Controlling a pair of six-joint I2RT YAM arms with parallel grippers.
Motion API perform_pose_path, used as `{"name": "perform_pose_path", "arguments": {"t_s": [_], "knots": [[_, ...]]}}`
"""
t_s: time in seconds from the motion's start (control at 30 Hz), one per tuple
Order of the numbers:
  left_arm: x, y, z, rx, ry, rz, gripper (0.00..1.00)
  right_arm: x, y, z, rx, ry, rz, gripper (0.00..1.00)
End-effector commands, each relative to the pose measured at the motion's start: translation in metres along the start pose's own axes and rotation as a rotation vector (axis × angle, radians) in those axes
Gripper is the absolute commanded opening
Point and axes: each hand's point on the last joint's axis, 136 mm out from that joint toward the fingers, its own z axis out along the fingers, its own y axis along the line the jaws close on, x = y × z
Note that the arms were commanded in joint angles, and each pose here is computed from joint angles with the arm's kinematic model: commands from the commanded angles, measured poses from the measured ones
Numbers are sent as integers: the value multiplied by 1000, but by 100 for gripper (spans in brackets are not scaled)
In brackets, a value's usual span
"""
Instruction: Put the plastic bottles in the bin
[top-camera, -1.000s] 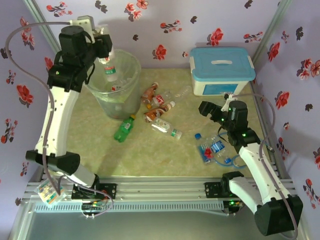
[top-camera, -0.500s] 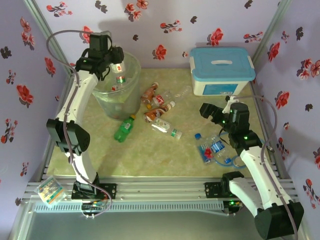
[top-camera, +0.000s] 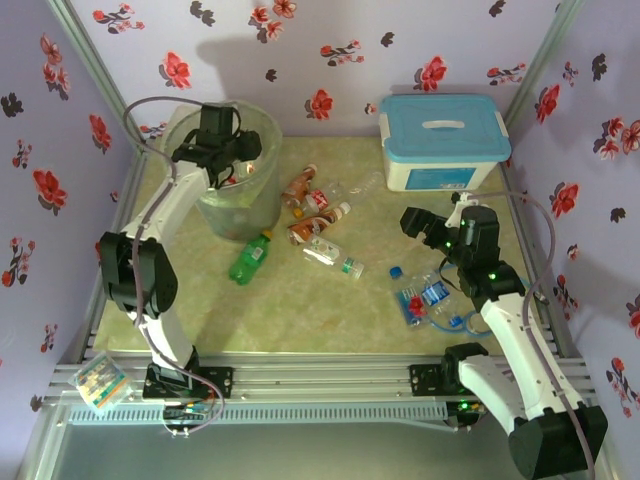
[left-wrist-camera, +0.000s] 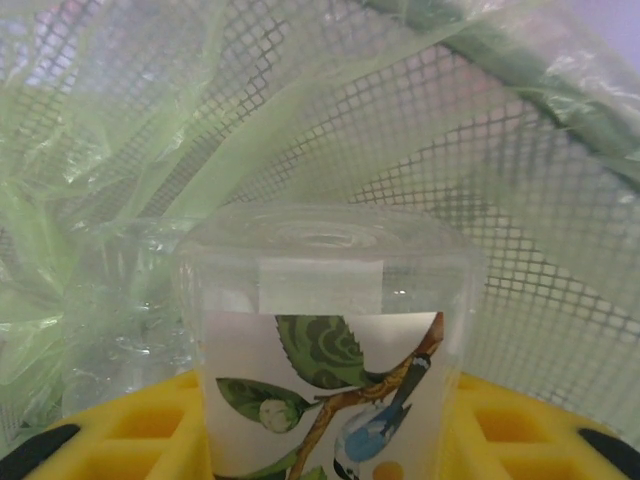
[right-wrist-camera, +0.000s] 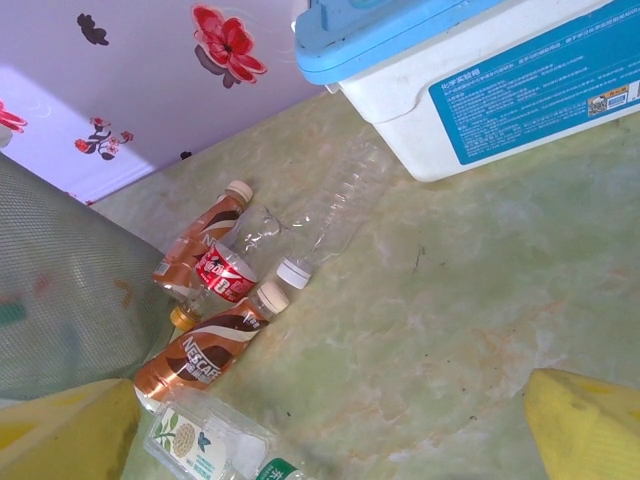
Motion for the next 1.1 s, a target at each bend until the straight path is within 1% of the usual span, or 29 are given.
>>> {"name": "perform_pose_path", "arguments": {"t_s": [0.0,0.03,0.1,0.17,0.23,0.33,0.37,0.47,0.67,0.73,0.8,0.9,0.97,1.0,1.07], "knots": [[39,2,10,-8,110,14,42,-1,-6,1,23,-6,-12,99],[44,2,12,-10,127,25,43,-1,-6,2,22,-5,-12,99],[52,5,18,-22,162,46,48,-2,-5,2,22,-4,-13,99],[53,5,20,-23,170,60,56,-2,-5,3,20,-4,-12,99],[47,2,18,-13,158,68,65,-3,-5,3,20,-4,-10,99],[29,-5,10,2,126,83,79,-2,-5,4,18,-2,-9,99],[21,-8,6,9,113,88,82,-3,-4,4,18,-3,-10,99],[-3,-16,-9,24,67,107,87,-1,-6,4,21,1,-9,99],[-47,-28,-41,50,-36,123,88,0,-6,4,23,2,-9,99],[-53,-29,-44,48,-50,128,86,0,-7,5,22,0,-9,99],[-53,-25,-39,40,-40,125,82,1,-6,6,18,2,-4,99],[-46,-18,-23,24,-16,107,68,3,-7,6,16,6,1,99],[-41,-15,-14,19,-3,98,56,4,-7,6,18,9,-2,99],[-36,-16,-9,22,10,93,50,3,-7,6,19,8,-3,99],[-25,-17,-3,32,34,93,42,3,-8,5,22,7,-4,99]]}}
